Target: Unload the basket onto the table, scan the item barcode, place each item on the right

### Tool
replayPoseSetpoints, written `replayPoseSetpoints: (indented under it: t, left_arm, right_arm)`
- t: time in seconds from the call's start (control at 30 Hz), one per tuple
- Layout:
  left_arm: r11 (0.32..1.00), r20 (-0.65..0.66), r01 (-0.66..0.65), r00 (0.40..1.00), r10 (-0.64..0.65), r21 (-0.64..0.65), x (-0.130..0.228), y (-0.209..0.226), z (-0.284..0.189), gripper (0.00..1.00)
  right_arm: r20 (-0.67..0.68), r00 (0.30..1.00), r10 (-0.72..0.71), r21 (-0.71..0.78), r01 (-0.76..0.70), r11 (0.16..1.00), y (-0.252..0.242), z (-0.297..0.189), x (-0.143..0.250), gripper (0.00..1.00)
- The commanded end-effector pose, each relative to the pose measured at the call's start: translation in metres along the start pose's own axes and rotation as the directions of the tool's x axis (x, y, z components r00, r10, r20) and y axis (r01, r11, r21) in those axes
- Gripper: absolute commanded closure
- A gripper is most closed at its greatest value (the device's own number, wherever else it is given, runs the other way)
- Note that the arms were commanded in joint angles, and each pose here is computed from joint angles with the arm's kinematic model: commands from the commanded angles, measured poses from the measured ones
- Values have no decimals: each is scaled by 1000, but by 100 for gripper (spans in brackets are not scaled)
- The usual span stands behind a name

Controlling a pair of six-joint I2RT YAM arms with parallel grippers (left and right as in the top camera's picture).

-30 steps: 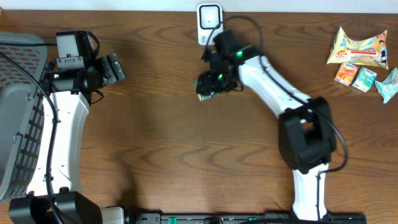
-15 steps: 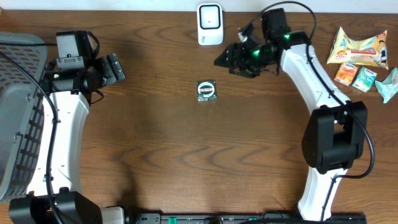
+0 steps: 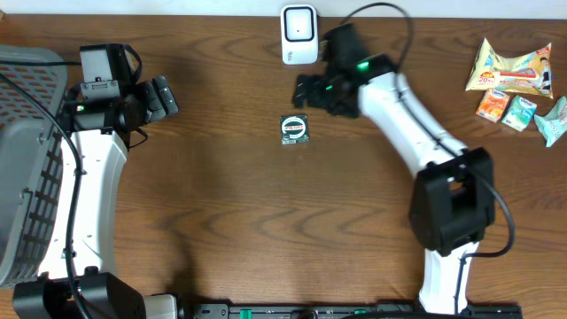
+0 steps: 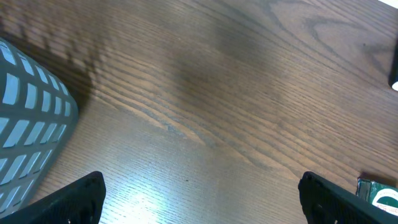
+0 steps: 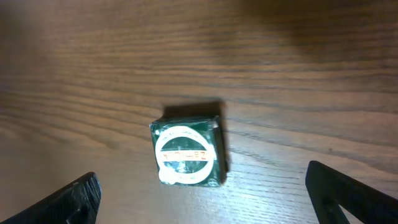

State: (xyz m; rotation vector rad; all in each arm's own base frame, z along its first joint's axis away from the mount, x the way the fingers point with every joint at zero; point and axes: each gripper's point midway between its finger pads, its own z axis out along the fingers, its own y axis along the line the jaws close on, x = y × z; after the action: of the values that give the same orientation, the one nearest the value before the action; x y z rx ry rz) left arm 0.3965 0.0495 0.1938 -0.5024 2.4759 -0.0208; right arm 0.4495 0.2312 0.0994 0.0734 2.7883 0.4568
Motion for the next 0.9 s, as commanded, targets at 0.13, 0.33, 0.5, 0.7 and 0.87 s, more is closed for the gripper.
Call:
replayPoseSetpoints:
  t: [0.13, 0.33, 0.5, 0.7, 0.87]
  left_arm:
    - [1000, -9, 11, 1000, -11, -12, 2, 3, 3, 2]
    - [1000, -9, 11, 1000, -11, -12, 2, 3, 3, 2]
    - [1000, -9, 11, 1000, -11, -12, 2, 3, 3, 2]
    - [1000, -9, 11, 1000, -11, -12, 2, 3, 3, 3]
    - [1000, -9, 11, 1000, -11, -12, 2, 3, 3, 2]
  right_arm:
    - [49, 993, -110, 237, 95, 967, 5, 35, 19, 1]
    - [12, 990, -144, 250, 136, 959, 13, 56, 36, 12]
    - [16, 987, -158, 250, 149, 957, 15, 60, 36, 30]
    - [16, 986, -163, 286, 152, 946, 7, 66, 36, 28]
    - [-14, 986, -165, 282, 163, 946, 7, 77, 44, 25]
